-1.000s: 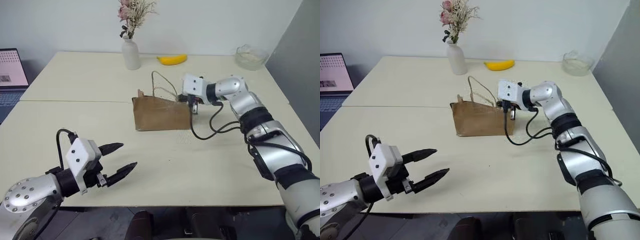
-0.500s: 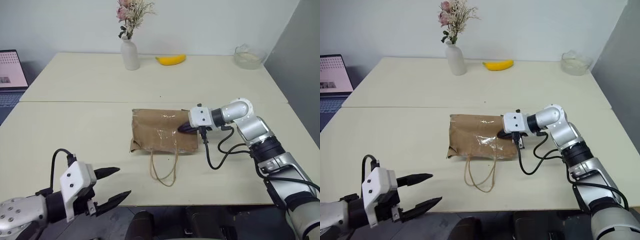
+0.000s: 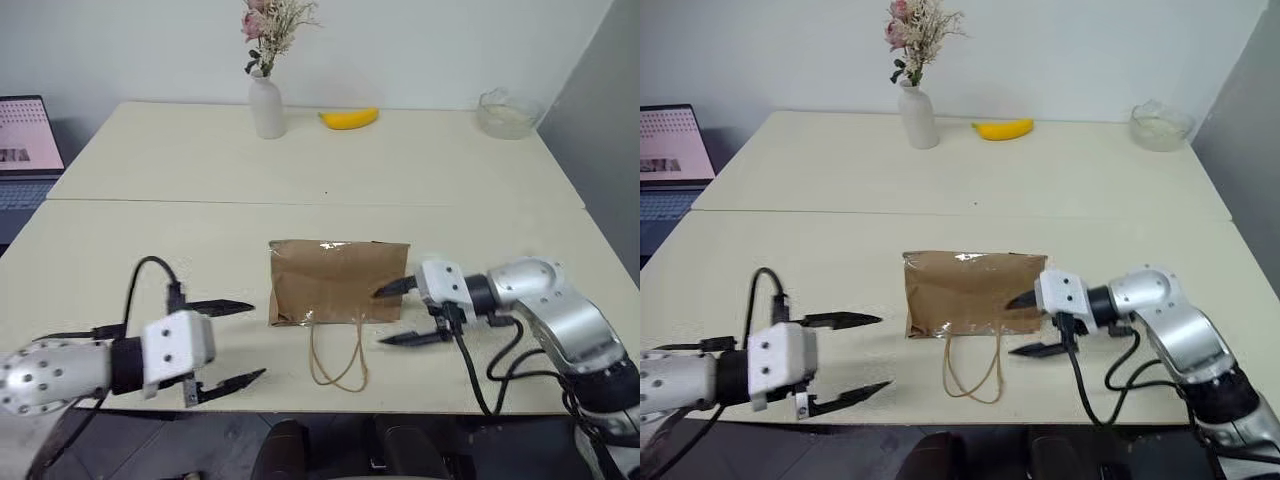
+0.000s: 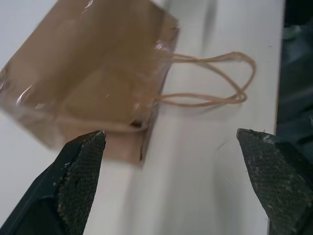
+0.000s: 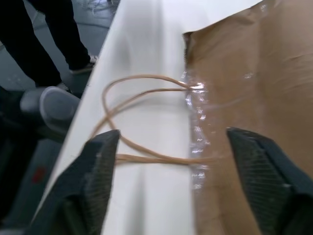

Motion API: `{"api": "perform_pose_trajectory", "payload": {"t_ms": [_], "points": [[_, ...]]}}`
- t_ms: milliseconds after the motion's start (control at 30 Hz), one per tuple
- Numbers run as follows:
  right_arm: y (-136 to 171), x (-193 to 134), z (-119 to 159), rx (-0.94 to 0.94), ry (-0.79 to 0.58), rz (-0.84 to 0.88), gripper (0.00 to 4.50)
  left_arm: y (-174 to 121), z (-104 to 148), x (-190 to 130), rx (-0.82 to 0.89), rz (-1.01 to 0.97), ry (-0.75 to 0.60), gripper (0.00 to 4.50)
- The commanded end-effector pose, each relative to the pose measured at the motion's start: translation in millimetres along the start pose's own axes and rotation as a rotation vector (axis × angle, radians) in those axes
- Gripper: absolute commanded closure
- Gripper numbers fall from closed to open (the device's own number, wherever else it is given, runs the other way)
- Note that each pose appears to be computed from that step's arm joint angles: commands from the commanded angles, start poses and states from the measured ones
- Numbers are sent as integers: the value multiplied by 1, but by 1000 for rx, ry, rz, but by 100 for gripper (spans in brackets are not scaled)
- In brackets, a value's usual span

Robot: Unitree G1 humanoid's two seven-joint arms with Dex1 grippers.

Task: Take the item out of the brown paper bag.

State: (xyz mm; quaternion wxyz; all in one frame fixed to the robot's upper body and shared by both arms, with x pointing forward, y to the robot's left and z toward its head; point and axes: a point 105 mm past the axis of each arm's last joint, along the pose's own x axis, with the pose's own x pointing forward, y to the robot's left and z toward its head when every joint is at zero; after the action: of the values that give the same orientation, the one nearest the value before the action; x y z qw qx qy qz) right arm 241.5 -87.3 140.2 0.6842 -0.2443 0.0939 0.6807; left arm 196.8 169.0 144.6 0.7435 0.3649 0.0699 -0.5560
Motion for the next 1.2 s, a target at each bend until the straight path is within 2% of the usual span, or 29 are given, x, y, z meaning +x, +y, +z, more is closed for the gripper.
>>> {"api": "perform_pose_trajectory", "payload": {"t_ms": [33,267,667,700,767,833,967,1133,1200], "points": [[10,-6,6,34,-9,-51,69,-2,-6,19,160,-107,3,0],[25,-7,1,99,18,-80,69,3,-8,56,325,-188,-49,0],[39,-12,-4,166,46,-113,69,3,-2,97,385,-183,-142,0],[41,-12,-4,171,48,-112,66,3,0,98,379,-181,-151,40],[44,-12,-5,178,52,-107,66,4,1,100,377,-181,-163,88],[48,-11,-6,188,64,-97,66,5,1,99,380,-183,-166,163],[55,-9,-4,210,63,-73,66,5,3,99,368,-190,-181,281],[59,0,0,249,29,-55,66,25,21,97,203,-110,-255,448],[59,7,2,262,13,-46,66,36,27,95,139,-63,-277,448]]}}
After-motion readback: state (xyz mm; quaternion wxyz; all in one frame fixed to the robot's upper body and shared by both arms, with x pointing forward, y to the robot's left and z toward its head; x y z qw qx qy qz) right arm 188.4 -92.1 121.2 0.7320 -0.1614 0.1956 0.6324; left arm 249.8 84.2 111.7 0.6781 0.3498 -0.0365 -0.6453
